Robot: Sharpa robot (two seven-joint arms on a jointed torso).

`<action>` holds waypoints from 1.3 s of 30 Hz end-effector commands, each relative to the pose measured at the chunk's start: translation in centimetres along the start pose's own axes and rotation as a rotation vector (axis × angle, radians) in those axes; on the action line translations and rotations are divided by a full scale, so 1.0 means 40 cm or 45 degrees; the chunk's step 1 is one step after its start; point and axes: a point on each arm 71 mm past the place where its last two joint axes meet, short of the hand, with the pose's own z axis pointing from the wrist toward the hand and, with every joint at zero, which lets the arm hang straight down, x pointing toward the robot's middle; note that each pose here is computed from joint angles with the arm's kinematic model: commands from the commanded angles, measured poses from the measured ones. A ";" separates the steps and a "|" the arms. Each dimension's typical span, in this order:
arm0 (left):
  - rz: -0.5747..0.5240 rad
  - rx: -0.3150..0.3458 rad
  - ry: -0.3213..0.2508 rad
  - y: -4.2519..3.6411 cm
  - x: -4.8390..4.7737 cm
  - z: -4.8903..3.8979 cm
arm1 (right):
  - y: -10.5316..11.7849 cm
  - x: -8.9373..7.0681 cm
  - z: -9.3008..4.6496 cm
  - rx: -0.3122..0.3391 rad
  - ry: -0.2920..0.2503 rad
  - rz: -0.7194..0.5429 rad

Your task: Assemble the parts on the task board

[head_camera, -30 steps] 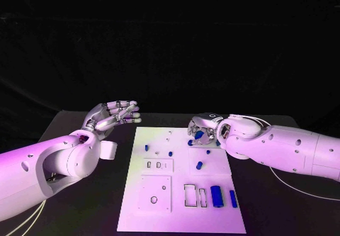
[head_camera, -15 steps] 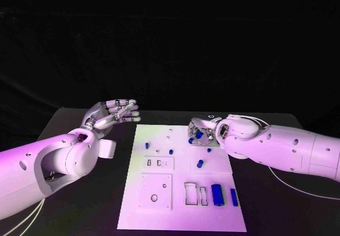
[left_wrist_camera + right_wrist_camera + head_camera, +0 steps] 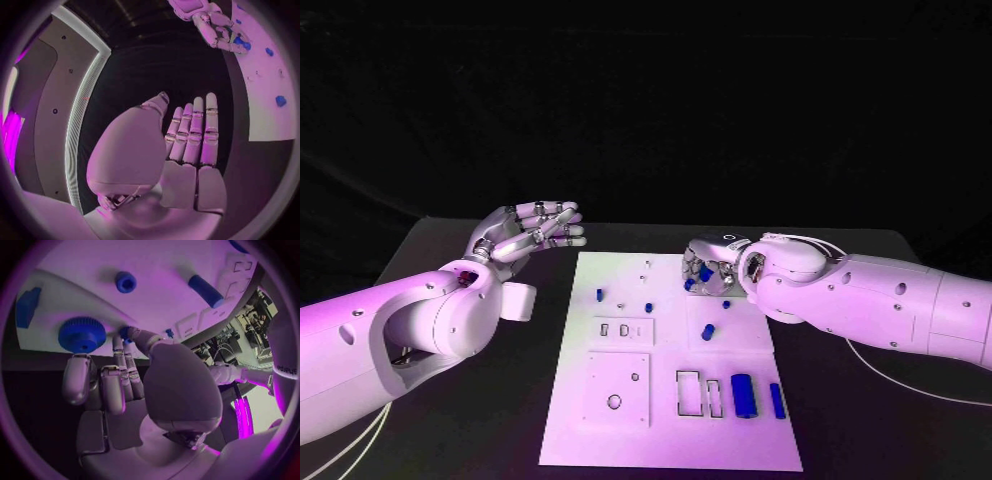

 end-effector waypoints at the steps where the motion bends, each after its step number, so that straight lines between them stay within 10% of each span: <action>1: -0.007 0.005 0.028 -0.003 0.006 0.001 | 0.000 0.001 0.001 -0.003 0.004 -0.001; 23: -0.003 -0.001 0.020 -0.001 -0.002 0.004 | 0.044 -0.070 0.010 0.009 -0.337 0.044; 39: -0.009 0.000 0.036 -0.005 0.007 0.004 | 0.089 -0.070 0.082 -0.008 -0.331 0.043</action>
